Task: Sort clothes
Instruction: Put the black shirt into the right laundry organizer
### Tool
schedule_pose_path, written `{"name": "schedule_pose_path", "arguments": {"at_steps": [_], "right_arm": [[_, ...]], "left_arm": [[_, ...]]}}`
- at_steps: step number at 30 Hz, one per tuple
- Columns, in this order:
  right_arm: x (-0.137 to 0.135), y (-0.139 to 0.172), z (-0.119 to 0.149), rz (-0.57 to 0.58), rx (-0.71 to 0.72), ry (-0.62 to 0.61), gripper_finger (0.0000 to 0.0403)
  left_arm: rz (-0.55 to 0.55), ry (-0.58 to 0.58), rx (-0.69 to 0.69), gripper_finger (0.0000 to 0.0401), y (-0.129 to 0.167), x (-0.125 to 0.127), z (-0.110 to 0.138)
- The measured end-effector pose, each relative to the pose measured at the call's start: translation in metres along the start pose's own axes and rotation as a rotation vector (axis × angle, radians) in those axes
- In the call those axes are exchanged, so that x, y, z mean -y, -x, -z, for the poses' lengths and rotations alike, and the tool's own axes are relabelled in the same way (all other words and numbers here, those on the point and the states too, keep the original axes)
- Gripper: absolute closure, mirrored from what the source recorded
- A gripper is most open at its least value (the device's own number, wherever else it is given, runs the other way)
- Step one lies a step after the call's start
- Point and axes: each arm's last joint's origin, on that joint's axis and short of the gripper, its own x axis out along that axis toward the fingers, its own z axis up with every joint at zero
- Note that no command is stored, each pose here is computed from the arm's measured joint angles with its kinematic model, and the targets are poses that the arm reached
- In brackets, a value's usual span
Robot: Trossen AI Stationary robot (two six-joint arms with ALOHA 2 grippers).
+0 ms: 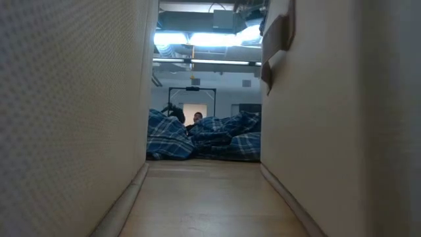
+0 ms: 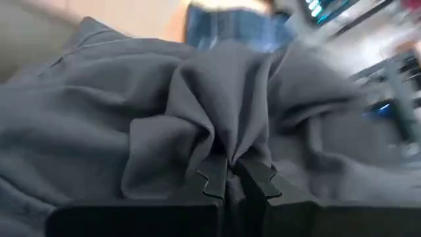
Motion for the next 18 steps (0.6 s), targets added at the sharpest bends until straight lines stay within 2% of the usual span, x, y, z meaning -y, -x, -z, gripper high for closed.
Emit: {"name": "schedule_pose_path", "arguments": {"at_steps": [6, 14, 18], "right_arm": [[-0.017, -0.039, 0.015, -0.102, -0.147, 0.014, 0.0386], [-0.038, -0.092, 0.032, -0.317, -0.23, 0.0, 0.0386], [-0.044, -0.114, 0.049, -0.425, -0.311, -0.028, 0.0386]], "left_arm": [[0.0, 0.0, 0.0, 0.015, 0.0, 0.0, 0.0], [0.0, -0.004, 0.0, 0.015, 0.0, 0.0, 0.0], [0.0, -0.004, 0.0, 0.015, 0.0, 0.0, 0.0]]}}
